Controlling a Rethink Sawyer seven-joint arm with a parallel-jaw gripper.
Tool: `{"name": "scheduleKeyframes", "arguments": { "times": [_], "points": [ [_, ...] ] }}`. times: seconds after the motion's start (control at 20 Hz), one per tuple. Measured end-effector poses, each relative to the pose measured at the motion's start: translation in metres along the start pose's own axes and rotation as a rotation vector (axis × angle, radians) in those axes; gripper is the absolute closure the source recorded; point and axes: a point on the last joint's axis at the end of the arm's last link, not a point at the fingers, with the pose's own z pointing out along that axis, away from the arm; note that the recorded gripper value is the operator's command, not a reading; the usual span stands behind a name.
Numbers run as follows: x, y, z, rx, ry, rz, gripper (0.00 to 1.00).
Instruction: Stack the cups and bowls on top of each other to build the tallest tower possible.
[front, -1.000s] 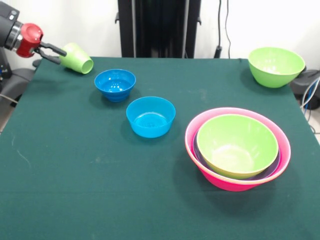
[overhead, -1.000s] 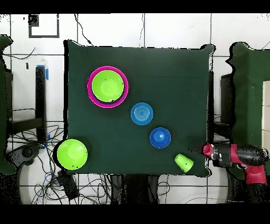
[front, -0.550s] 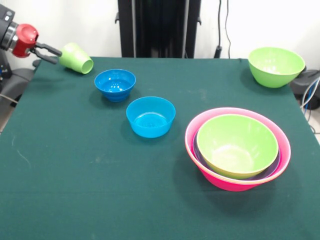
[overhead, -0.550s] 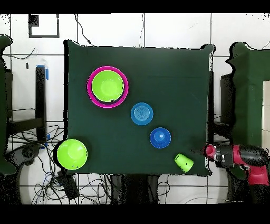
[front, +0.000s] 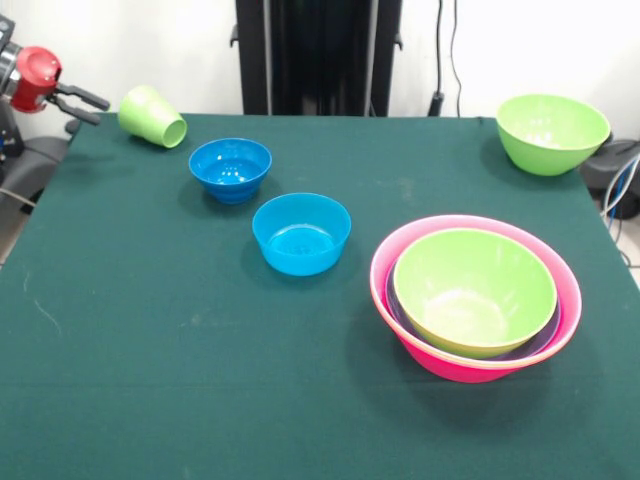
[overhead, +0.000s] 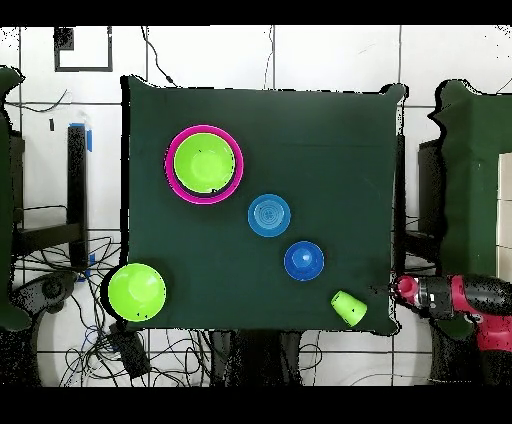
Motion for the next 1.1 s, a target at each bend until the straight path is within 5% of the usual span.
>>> {"name": "scheduleKeyframes", "arguments": {
  "times": [0.65, 1.1],
  "points": [
    [0.008, -0.01, -0.014, -0.013, 0.053, 0.026, 0.0],
    [0.025, -0.021, 0.002, -0.062, 0.16, 0.055, 0.0]
  ]
}}
